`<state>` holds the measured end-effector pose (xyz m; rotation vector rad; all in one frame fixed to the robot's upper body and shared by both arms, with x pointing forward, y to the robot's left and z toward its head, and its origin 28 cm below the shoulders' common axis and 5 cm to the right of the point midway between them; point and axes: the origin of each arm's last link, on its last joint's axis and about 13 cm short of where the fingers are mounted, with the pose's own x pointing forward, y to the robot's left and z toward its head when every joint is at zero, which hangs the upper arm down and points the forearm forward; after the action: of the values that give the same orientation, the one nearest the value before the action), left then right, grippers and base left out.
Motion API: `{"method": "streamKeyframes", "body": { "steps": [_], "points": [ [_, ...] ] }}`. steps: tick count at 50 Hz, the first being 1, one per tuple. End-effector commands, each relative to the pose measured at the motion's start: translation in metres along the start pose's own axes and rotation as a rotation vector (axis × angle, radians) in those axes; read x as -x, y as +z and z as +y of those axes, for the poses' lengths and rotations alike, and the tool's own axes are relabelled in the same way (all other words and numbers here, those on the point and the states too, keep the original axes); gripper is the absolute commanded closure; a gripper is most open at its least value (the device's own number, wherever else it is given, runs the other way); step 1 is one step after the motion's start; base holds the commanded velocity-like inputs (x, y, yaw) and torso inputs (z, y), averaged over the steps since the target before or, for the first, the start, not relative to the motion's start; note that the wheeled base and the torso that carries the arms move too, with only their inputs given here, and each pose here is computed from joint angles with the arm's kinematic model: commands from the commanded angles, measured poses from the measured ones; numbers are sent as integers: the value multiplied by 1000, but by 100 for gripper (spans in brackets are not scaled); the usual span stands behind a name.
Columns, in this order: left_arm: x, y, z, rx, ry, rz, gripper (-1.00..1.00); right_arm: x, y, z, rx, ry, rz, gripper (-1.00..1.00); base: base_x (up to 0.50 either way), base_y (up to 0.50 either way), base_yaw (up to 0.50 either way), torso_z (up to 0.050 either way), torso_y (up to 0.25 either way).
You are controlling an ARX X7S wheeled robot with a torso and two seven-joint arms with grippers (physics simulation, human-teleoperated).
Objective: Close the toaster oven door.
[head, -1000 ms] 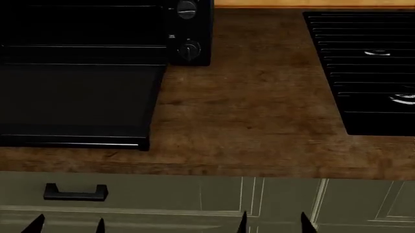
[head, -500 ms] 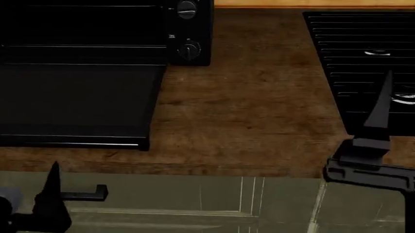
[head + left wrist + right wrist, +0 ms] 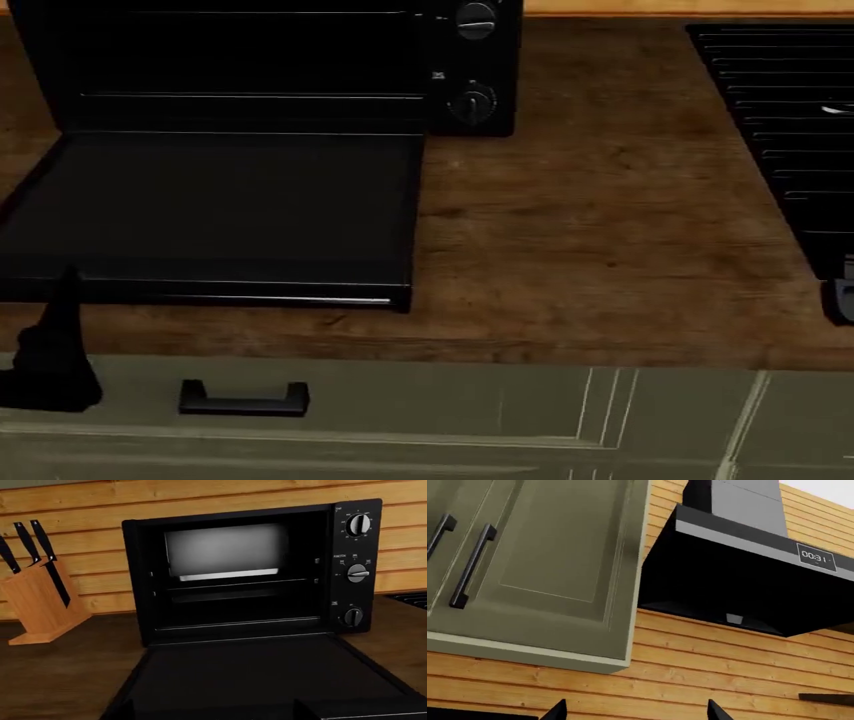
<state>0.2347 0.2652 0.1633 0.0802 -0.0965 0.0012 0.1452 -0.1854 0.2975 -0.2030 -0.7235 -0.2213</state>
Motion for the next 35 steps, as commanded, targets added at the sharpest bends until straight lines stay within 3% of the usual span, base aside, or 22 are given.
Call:
{"method": "streamKeyframes", "body": {
  "steps": [1,35],
  "points": [
    [-1,2,2,-8,-12,0,-100,1,7,1,19,12,-8,-100,0,500,0,0,0],
    [1,-5,0,-11,-41,-2,-100,4,4,2,15,37,3,-100,0,467,0,0,0]
  ]
}}
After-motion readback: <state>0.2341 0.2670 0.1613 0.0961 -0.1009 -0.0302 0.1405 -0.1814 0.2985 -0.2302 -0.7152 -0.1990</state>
